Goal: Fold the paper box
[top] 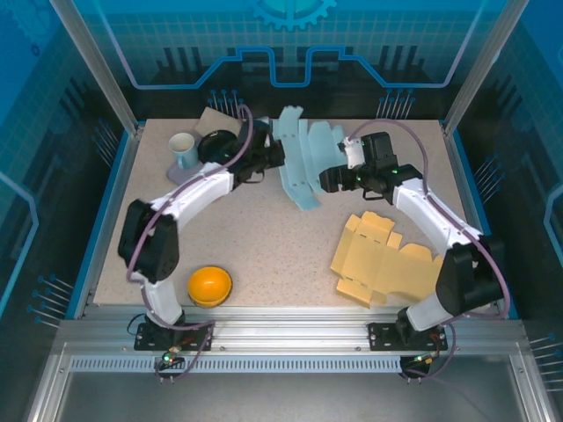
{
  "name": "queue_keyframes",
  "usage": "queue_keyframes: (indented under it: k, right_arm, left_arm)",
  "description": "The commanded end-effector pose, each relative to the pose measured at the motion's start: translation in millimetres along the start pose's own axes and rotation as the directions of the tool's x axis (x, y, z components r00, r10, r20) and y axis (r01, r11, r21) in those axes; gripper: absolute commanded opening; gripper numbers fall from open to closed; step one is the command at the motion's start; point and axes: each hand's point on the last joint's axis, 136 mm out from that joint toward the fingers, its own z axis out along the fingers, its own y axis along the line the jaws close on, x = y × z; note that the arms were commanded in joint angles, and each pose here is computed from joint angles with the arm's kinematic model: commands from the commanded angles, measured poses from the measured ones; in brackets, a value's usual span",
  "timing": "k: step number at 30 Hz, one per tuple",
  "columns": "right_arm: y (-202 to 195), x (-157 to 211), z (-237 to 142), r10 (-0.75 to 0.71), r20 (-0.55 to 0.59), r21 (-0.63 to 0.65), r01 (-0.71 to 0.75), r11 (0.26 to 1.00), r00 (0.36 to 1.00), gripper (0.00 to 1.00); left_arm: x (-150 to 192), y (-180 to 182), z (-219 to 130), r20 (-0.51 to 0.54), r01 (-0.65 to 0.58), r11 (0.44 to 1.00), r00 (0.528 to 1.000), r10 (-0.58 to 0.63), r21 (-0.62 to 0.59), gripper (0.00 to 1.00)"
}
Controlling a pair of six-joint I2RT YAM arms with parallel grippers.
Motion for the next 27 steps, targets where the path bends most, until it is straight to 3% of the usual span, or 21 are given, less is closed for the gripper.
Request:
queue_keyframes:
  k: [1, 8, 11, 16, 27]
  right_arm:
    - [7.9, -62.4, -44.1, -0.146, 0.244, 0.052, 0.137, 0.989, 0.959, 0.85]
    - [47.9, -108.6, -91.2, -0.458, 0.457, 0.13, 0.453, 0.882, 0.762, 0.77]
    - [71.6, -111.1, -102.7, -0.557, 0.501, 0.134, 0.576, 0.807, 0.663, 0.67]
    - [110.7, -96.7, -106.9, -0.666, 0.522, 0.105, 0.734, 0.671, 0.534, 0.57]
    - [161.2, -53.9, -113.7, -0.7, 0.586, -0.025, 0.873, 0.487, 0.407, 0.57]
  left_arm:
    - [-23.6, -4.6, -75.0, -0.046, -0.367, 0.929, 0.93, 0.364, -0.058, 0.0]
    - [-14.1, -2.2, -162.5, -0.166, -0.602, 0.798, 0.79, 0.59, -0.026, 0.0]
    - [5.2, -1.4, -186.9, -0.194, -0.664, 0.748, 0.731, 0.654, 0.02, 0.0]
    - [41.3, -17.4, -210.0, -0.157, -0.742, 0.66, 0.643, 0.75, 0.114, 0.0]
    - [63.8, -29.1, -227.2, -0.113, -0.754, 0.631, 0.621, 0.776, 0.186, 0.0]
